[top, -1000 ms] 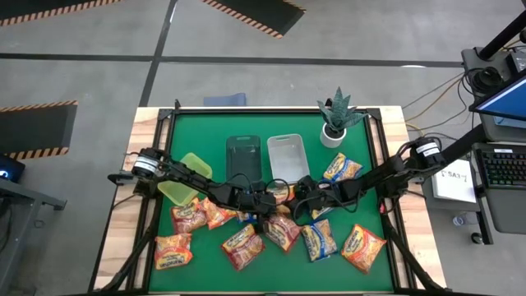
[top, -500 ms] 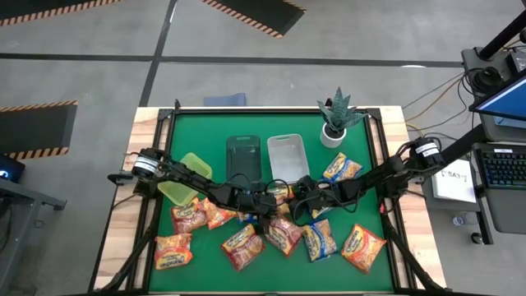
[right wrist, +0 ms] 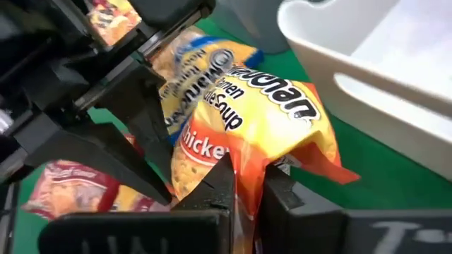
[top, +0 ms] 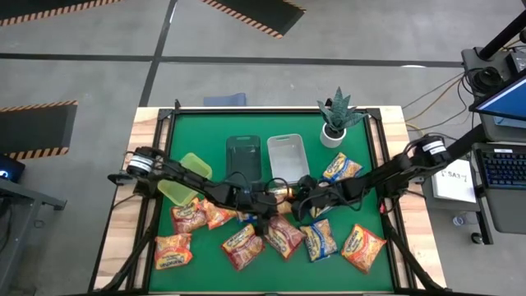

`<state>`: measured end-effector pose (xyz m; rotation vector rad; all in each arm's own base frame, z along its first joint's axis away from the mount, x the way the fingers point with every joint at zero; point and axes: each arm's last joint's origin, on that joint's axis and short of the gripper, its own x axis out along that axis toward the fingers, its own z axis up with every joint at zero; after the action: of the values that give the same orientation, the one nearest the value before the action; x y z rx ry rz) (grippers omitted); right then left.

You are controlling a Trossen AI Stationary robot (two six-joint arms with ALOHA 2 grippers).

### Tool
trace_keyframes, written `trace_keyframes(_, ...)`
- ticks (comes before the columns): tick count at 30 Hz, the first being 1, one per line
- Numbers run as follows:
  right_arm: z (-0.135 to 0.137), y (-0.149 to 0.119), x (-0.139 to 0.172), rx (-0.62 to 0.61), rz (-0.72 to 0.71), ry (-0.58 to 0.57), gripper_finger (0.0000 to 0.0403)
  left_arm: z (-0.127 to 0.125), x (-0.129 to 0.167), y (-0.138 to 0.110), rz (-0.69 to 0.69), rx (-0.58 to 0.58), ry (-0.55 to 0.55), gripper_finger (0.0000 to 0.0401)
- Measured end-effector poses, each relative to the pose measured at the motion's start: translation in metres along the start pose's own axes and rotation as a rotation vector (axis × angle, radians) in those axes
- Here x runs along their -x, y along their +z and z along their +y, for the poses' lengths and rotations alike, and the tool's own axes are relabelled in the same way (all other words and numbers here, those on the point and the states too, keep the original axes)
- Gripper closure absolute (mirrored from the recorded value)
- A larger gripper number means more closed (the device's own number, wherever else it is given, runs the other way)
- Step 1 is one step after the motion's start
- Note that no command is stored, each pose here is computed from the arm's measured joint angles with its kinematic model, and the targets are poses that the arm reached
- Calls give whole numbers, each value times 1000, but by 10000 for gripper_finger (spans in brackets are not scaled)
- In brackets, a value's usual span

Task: Sort Maruchan noodles
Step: Put the orange noodle pack into the gray bin

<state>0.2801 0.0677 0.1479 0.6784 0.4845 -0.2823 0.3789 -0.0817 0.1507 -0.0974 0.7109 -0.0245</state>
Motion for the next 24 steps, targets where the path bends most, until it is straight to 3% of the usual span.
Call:
trace_keyframes(12,10,14,16,96,-58,61,393,-2,54,26,-19,-102,-36,364)
trace_keyframes(20,28,41,41,223,-160,131,393,-1,112,49,-121,-332,-43,364)
trace_keyframes(24,40,62,53,312,-139,45,393,1,137,60,-206,-452,-21,364)
